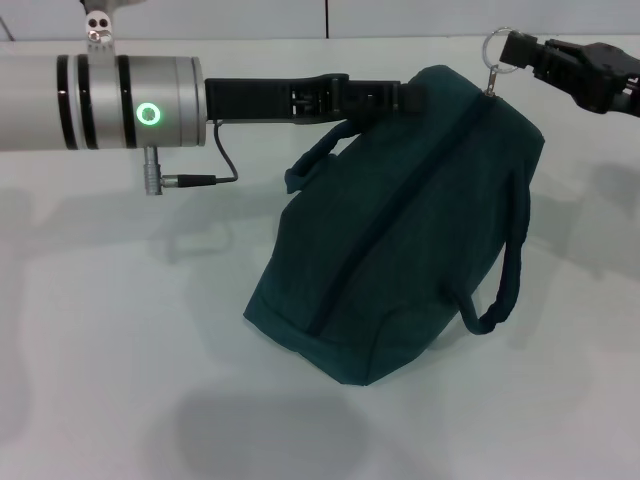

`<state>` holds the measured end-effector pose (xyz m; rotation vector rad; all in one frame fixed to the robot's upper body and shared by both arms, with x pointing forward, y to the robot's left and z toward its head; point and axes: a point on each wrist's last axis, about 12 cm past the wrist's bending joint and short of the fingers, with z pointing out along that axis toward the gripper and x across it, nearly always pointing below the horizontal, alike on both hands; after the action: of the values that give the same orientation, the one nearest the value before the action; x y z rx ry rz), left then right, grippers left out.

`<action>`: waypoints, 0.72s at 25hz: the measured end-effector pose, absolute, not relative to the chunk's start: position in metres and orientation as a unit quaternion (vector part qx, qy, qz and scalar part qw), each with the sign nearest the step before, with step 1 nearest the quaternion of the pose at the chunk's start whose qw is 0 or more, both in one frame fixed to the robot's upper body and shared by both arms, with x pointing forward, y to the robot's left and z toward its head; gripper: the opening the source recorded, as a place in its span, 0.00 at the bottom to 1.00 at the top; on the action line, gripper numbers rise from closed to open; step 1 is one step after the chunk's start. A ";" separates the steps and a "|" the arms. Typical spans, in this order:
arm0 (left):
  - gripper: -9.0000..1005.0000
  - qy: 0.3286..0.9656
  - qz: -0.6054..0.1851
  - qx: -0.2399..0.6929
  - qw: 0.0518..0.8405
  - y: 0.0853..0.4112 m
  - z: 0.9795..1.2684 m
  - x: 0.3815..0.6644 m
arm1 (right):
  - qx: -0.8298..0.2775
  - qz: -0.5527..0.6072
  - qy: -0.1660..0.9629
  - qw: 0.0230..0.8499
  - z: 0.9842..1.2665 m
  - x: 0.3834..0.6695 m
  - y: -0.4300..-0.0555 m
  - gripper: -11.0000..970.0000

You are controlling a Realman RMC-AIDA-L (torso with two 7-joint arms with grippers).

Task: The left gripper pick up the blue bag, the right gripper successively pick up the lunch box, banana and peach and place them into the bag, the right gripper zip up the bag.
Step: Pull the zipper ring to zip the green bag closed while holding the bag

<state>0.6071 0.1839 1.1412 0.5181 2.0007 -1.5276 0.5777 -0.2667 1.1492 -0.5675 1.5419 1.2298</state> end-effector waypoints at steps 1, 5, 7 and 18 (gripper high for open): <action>0.63 0.746 -0.569 0.197 0.283 0.183 1.141 0.607 | -0.235 0.512 0.643 0.519 1.149 0.577 -0.268 0.02; 0.46 0.745 -0.562 0.217 0.287 0.178 1.144 0.607 | -0.229 0.513 0.642 0.522 1.147 0.575 -0.270 0.03; 0.37 0.744 -0.560 0.223 0.289 0.177 1.145 0.607 | -0.225 0.514 0.642 0.523 1.146 0.574 -0.272 0.03; 0.14 0.737 -0.564 0.226 0.297 0.175 1.147 0.607 | -0.188 0.527 0.645 0.520 1.133 0.570 -0.272 0.03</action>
<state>0.6073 0.1750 1.1467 0.6010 1.9584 -1.4978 0.5705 -0.2718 1.1327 -0.4503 1.5475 1.2643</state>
